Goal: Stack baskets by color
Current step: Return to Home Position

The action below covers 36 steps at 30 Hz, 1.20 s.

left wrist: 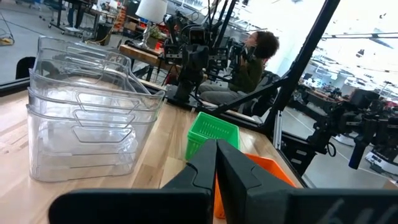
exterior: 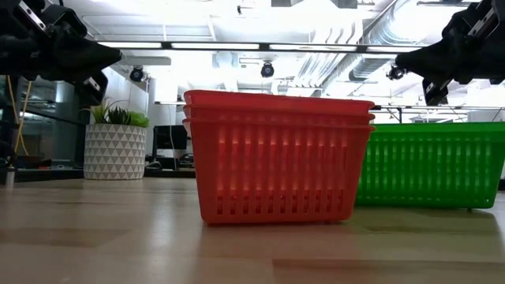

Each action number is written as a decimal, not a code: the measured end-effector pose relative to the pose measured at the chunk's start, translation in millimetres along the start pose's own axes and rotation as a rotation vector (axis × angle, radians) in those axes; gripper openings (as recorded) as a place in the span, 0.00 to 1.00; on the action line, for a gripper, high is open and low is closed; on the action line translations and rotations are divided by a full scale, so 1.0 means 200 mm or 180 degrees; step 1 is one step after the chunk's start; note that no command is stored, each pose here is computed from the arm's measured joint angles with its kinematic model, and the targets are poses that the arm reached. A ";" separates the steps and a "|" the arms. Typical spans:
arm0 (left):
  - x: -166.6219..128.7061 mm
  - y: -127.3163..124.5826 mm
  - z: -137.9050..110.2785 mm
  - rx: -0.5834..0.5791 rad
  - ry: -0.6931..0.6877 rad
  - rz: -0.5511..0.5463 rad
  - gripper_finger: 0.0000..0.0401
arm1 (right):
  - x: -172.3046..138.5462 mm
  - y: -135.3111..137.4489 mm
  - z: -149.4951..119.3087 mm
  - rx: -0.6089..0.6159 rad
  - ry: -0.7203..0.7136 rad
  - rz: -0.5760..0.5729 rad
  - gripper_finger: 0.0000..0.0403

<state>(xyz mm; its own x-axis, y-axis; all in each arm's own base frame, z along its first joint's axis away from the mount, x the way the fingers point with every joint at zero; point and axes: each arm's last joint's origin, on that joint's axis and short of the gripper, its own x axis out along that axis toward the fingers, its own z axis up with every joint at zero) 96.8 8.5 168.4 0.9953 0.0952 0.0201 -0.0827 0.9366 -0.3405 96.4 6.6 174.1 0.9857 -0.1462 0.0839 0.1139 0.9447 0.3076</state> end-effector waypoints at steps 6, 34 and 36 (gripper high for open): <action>0.00 0.00 0.00 0.0000 0.0000 0.0000 0.00 | 0.00 0.00 0.00 -0.0002 0.0006 -0.0008 0.00; 0.00 0.00 0.00 0.0864 -0.0001 -0.0005 0.00 | 0.00 0.00 0.00 -0.0003 0.0009 -0.0012 0.00; 0.00 0.00 0.00 0.0815 -0.0001 -0.0006 0.00 | 0.00 0.00 0.00 -0.0006 0.0016 -0.0014 0.00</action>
<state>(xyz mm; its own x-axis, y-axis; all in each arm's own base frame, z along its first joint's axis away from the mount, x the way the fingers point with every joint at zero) 96.8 8.3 168.4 0.9954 0.0935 0.0206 -0.0913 0.9916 -0.0913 96.5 6.6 173.5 0.9858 -0.1487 0.0779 0.1183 0.9446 0.3063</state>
